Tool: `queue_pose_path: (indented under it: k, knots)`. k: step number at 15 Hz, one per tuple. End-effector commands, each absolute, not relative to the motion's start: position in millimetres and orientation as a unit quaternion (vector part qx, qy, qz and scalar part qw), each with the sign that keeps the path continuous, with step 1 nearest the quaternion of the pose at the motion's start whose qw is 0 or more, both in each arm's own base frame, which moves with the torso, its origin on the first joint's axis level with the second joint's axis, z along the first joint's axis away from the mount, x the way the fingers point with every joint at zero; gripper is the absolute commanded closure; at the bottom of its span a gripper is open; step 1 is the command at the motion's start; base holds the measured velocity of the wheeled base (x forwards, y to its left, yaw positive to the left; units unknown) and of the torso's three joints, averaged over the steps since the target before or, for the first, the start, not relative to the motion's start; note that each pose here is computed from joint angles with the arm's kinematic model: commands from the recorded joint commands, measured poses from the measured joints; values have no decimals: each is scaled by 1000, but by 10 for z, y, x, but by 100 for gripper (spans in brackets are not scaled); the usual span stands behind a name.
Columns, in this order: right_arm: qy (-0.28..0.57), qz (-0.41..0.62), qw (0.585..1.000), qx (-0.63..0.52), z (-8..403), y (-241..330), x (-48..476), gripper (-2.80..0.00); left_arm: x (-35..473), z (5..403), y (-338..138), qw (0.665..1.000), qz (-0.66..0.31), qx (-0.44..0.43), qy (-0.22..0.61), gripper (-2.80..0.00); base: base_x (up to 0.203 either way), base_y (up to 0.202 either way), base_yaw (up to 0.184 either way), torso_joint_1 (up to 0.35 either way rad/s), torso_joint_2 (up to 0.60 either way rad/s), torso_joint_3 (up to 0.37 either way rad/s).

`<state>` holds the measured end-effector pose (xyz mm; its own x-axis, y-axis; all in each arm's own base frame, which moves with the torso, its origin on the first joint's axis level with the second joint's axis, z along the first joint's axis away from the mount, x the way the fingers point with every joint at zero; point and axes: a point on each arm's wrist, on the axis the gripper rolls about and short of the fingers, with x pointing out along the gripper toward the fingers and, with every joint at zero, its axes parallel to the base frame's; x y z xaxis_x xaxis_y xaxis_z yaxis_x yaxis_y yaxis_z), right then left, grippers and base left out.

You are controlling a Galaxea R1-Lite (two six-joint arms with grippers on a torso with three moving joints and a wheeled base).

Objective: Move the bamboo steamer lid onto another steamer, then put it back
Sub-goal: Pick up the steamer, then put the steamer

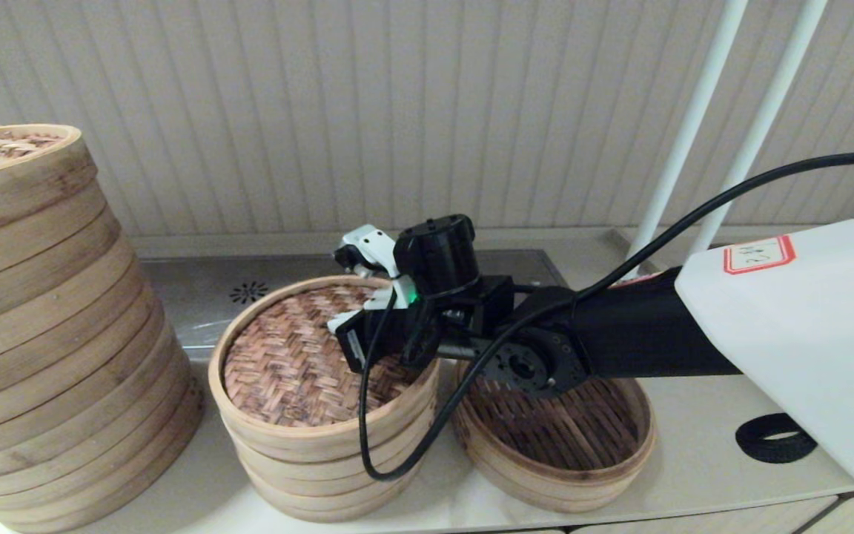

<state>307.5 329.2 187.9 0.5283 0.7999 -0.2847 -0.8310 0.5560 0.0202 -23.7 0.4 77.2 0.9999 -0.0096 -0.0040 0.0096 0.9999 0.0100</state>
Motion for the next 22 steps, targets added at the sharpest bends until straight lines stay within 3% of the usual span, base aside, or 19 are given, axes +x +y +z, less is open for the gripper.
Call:
queue_pose_path:
  k: [1,22]
  knots:
    - [125,469,873,-57,1919,3287,3067,0,-236,772,4,1000,-5,5,3,0,0,0,0,0,0,0]
    - [84,452,887,-39,2251,3105,3073,0,-236,772,4,1000,-5,5,3,0,0,0,0,0,0,0]
